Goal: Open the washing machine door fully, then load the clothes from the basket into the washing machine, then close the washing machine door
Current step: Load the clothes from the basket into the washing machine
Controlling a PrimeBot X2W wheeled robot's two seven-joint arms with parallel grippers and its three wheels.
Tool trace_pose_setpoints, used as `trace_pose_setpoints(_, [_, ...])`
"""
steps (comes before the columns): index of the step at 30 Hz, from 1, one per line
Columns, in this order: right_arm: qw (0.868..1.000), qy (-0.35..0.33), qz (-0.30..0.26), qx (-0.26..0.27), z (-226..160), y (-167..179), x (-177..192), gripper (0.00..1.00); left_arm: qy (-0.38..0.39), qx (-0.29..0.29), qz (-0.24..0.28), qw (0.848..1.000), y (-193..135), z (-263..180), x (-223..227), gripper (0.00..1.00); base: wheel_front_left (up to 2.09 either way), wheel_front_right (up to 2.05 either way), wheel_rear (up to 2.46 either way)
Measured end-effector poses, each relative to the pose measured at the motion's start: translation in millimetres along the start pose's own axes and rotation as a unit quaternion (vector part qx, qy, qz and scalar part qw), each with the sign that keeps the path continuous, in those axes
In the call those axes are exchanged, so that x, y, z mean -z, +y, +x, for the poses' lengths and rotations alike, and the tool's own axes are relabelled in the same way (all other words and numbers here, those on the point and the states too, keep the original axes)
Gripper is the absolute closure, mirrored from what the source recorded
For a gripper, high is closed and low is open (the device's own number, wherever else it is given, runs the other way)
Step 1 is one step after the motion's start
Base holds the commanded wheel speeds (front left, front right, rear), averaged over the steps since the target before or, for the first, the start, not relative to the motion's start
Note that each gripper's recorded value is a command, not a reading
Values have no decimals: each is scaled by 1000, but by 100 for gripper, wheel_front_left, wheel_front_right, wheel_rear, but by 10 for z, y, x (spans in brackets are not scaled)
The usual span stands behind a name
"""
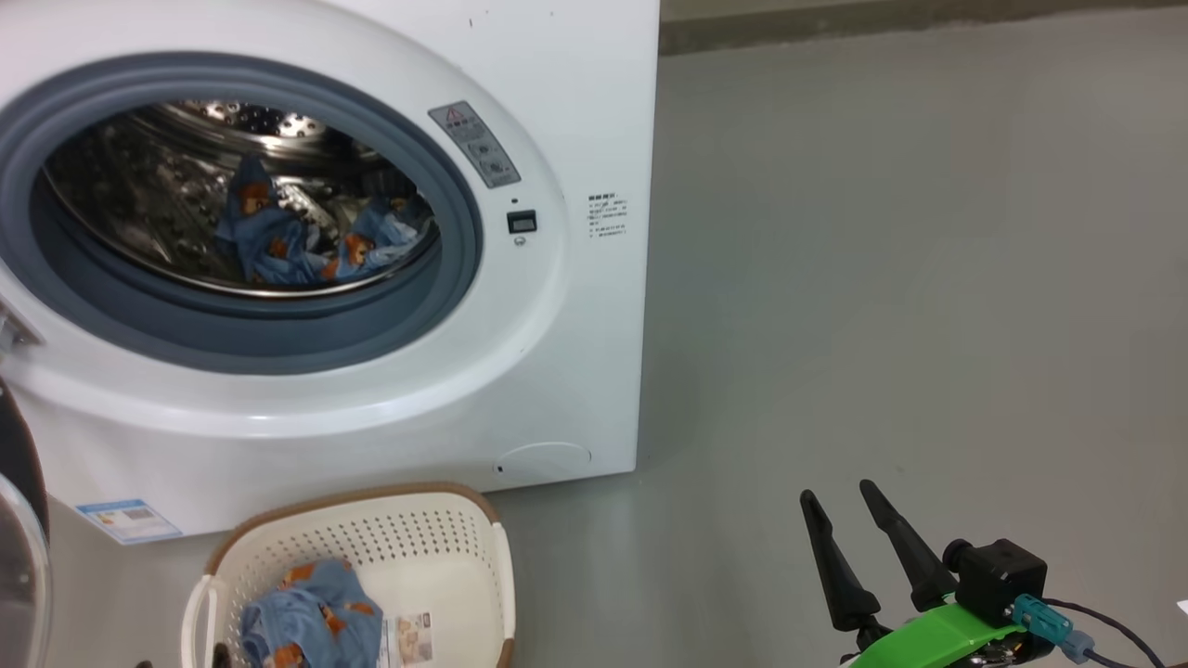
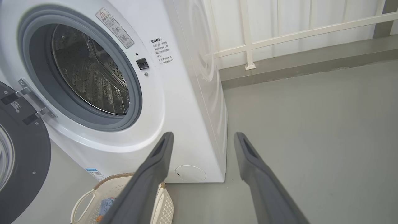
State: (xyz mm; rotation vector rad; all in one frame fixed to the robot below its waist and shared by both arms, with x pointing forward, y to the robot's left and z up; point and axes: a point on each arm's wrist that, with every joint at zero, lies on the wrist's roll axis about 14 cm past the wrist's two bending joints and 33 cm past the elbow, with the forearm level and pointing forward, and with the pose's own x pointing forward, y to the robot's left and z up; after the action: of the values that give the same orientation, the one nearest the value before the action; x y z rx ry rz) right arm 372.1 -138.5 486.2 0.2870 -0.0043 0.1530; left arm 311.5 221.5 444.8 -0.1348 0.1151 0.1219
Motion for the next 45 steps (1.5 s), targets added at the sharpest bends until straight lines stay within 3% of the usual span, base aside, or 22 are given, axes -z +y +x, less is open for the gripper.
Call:
trace_pose_setpoints(14, [999, 40, 8, 2, 225, -61, 299, 0, 102, 23, -17, 994, -132, 365, 619, 0, 0, 0, 0])
trace_pose_setpoints(27, [997, 73, 16, 2, 580, -154, 645, 0, 145, 48, -10, 988, -134, 1136, 956, 0, 0, 0, 0])
trace_pose_setpoints(45, [990, 134, 35, 35, 711, -464, 1245, 0, 261, 84, 21, 962, -225, 1649, 1957, 0, 0, 0, 0])
